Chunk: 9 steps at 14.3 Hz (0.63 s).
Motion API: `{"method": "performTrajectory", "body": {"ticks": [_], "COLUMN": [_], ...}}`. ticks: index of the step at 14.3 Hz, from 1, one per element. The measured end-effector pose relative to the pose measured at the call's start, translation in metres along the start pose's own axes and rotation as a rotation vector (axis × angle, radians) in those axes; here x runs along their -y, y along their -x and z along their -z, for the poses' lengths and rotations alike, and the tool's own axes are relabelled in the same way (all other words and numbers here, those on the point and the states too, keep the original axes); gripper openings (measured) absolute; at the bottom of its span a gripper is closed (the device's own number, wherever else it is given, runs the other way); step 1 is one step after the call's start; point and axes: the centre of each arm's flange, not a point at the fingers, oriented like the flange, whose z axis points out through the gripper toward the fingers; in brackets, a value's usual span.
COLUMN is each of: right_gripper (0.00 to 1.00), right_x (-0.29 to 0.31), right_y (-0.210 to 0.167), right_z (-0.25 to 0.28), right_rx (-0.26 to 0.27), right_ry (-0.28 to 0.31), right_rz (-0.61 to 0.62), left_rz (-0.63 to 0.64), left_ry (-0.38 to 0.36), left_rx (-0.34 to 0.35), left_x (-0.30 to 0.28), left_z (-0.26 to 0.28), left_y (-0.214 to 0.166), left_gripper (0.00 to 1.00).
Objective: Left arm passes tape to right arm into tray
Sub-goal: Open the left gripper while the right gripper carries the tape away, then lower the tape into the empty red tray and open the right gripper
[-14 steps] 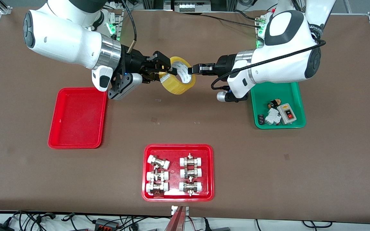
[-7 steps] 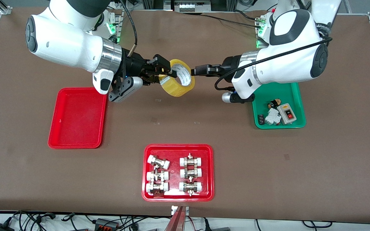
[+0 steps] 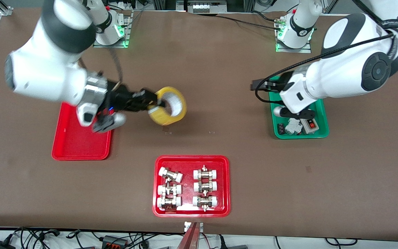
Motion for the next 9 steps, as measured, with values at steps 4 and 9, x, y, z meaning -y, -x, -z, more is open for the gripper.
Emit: {"method": "performTrajectory", "body": {"ticks": [4, 9], "right_gripper": [0.54, 0.54], "right_x": [-0.177, -0.389], "right_y": [-0.041, -0.036], "right_z": [0.064, 0.079], "right_rx": [0.035, 0.127], "right_ry": [-0.021, -0.128], "right_rz": [-0.206, -0.266], "left_rz": [-0.233, -0.122], "left_ry": [-0.181, -0.215], "left_rx": [-0.048, -0.155], "left_x": [0.049, 0.148], "left_z": [0.032, 0.113], "left_y": [0.005, 0.042], "left_gripper": [1.0, 1.0]}}
